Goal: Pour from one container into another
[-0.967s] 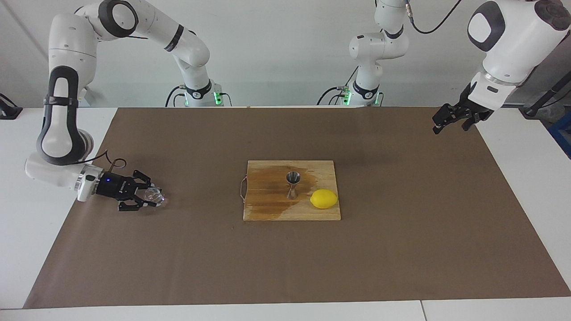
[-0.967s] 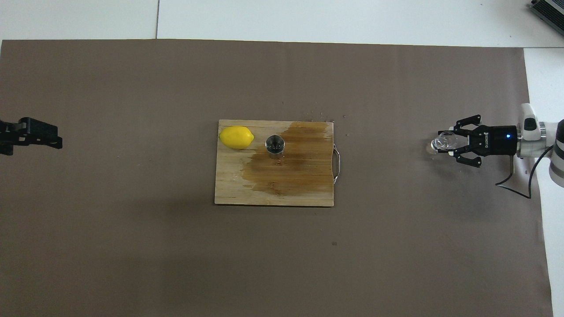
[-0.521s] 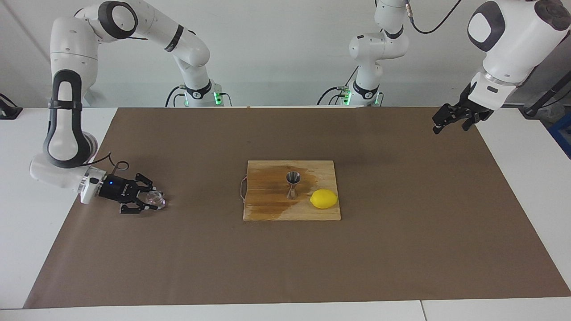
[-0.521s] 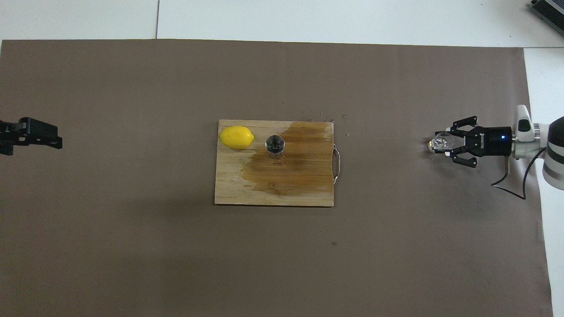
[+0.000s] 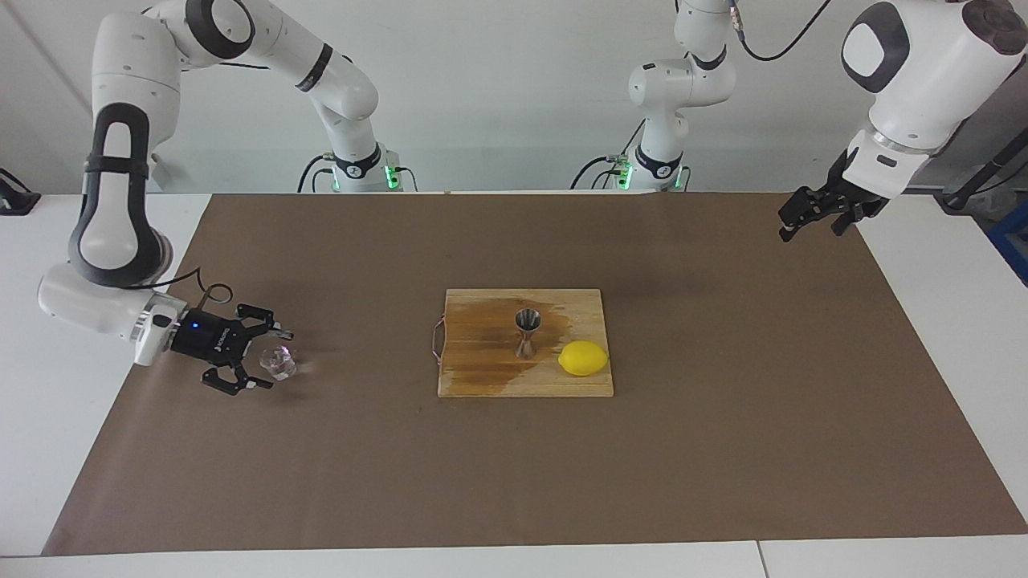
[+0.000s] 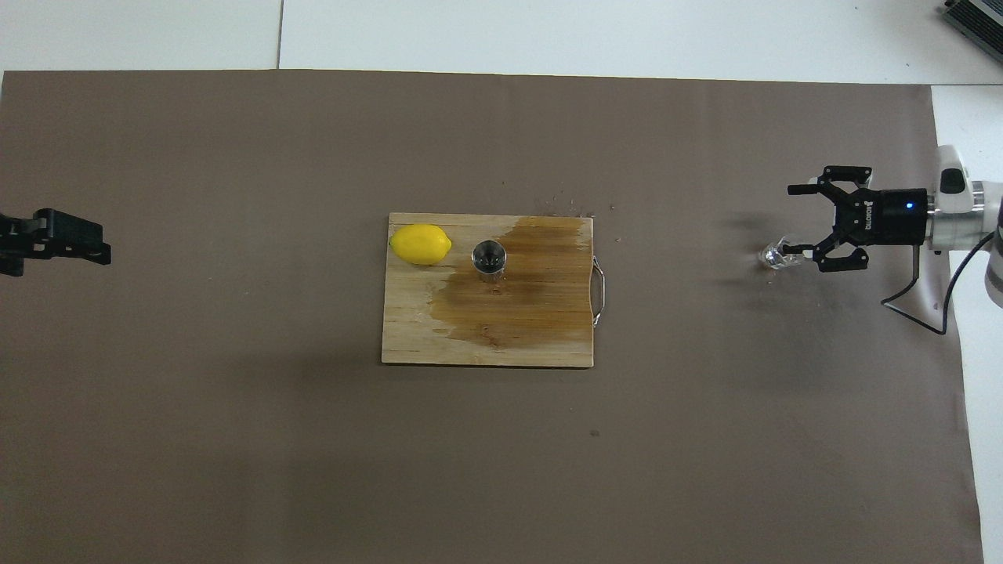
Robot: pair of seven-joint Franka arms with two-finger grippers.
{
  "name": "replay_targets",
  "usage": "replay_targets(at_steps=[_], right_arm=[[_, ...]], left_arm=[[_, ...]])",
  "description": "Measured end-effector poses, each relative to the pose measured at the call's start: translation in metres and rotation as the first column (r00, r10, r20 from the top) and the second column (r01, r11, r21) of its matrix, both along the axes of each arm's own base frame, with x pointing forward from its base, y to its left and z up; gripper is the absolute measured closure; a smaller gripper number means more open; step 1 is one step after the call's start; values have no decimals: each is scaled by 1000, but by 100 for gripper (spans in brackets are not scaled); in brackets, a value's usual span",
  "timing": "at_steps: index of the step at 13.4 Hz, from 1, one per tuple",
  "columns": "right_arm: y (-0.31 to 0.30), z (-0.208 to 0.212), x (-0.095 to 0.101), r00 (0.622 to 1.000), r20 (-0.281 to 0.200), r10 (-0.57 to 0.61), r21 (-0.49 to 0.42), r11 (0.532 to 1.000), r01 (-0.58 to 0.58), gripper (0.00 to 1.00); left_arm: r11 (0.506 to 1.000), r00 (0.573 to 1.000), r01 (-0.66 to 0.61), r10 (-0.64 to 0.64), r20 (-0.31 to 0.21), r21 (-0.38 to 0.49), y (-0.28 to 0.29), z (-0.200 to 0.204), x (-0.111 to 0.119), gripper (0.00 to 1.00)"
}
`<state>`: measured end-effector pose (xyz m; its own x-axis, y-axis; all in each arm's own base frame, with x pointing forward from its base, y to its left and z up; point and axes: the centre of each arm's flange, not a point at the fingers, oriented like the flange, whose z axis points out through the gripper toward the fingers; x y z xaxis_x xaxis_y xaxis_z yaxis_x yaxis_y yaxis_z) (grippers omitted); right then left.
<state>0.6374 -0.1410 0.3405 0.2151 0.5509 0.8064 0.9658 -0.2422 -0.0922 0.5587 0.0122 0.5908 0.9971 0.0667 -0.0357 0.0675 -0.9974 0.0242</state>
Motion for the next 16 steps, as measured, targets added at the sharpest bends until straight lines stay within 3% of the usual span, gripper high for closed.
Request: replay_targets(at_steps=[3, 5, 7, 10, 12, 13, 15, 16], right_arm=[[46, 96, 1, 982, -115, -150, -90, 986, 140, 0], [75, 137, -2, 935, -204, -291, -140, 954, 266, 0], [96, 159, -3, 846, -283, -452, -206, 890, 407, 0], [123, 172, -5, 664, -369, -651, -326, 759, 563, 0], [135, 177, -10, 531, -380, -757, -421, 653, 630, 0], [139, 180, -13, 465, -353, -812, -478, 583, 656, 0], [138, 184, -18, 394, -216, -893, -585, 441, 680, 0], [138, 184, -19, 372, -181, -911, -606, 401, 687, 0]], left_arm=[[1000, 1000, 0, 0, 0, 0, 0, 0, 0, 0], [1000, 1000, 0, 0, 0, 0, 0, 0, 0, 0], [1000, 1000, 0, 0, 0, 0, 0, 0, 0, 0], [1000, 1000, 0, 0, 0, 0, 0, 0, 0, 0], [1000, 1000, 0, 0, 0, 0, 0, 0, 0, 0], [1000, 1000, 0, 0, 0, 0, 0, 0, 0, 0], [1000, 1000, 0, 0, 0, 0, 0, 0, 0, 0], [1000, 1000, 0, 0, 0, 0, 0, 0, 0, 0]])
